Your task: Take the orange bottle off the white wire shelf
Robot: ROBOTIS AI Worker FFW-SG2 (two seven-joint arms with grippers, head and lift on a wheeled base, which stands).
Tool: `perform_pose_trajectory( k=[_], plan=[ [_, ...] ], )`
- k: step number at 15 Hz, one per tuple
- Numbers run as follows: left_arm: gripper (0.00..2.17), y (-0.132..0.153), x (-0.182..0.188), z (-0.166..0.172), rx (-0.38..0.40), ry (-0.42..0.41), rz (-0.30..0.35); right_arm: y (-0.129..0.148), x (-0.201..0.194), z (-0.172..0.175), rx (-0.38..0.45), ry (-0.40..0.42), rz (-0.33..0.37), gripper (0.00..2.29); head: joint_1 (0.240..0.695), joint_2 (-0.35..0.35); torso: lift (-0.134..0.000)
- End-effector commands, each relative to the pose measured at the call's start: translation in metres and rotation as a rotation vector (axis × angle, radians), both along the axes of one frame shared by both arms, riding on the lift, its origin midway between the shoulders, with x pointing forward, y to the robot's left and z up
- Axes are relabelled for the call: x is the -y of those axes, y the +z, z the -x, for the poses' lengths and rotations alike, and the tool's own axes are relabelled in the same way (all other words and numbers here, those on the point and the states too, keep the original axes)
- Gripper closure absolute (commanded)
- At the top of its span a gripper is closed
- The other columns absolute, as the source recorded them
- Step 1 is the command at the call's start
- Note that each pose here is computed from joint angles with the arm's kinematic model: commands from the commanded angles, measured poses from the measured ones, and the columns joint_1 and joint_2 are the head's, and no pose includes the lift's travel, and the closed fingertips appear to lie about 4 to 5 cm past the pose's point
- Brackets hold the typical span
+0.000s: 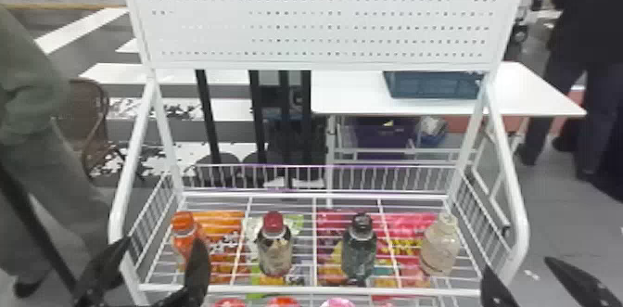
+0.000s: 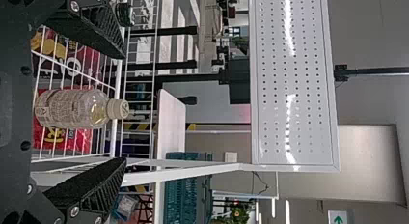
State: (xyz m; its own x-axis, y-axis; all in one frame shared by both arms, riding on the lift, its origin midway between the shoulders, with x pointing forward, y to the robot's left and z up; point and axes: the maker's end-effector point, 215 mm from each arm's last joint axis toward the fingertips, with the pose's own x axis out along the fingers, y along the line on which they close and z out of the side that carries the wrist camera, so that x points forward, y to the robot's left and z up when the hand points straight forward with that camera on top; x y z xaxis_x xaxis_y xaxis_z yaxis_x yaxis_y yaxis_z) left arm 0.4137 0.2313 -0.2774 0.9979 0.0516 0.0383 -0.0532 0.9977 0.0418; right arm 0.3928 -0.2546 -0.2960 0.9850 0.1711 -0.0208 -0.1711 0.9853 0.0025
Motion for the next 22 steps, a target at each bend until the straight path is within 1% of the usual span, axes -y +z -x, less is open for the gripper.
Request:
perform_pose_trajectory(
  k=[1, 9, 11, 14, 16, 18, 19, 22],
  plan=[
    [0.13, 0.000, 0.000, 0.000, 0.001, 0.001, -0.002, 0.000, 0.000, 0.000, 0.000, 0.000, 0.004, 0.14, 0.499, 0.000, 0.000],
    [0.13, 0.002, 0.002, -0.002, 0.007, -0.005, -0.006, 0.000, -0.001, 0.000, 0.001, 0.000, 0.001, 0.14, 0.499, 0.000, 0.000],
    [0.13, -0.003, 0.002, -0.003, -0.001, -0.003, -0.006, 0.001, -0.001, -0.001, 0.003, 0.001, 0.001, 0.14, 0.499, 0.000, 0.000],
    [0.13, -0.029, 0.005, -0.007, -0.039, -0.009, -0.015, 0.000, -0.002, 0.000, 0.001, 0.001, -0.001, 0.14, 0.499, 0.000, 0.000],
    [0.13, -0.047, 0.005, -0.012, -0.032, 0.000, -0.008, 0.000, -0.003, 0.000, 0.001, 0.002, -0.002, 0.14, 0.499, 0.000, 0.000],
    [0.13, -0.081, 0.001, -0.020, -0.076, 0.007, -0.008, -0.001, -0.004, 0.001, -0.001, 0.003, -0.004, 0.14, 0.499, 0.000, 0.000],
    [0.14, -0.095, -0.003, -0.025, -0.084, 0.015, -0.009, 0.000, -0.004, 0.001, 0.002, 0.004, -0.004, 0.14, 0.499, 0.000, 0.000],
    [0.14, -0.121, -0.016, -0.038, -0.079, 0.043, 0.017, 0.001, -0.006, 0.002, 0.003, 0.005, -0.003, 0.14, 0.499, 0.000, 0.000]
  ],
)
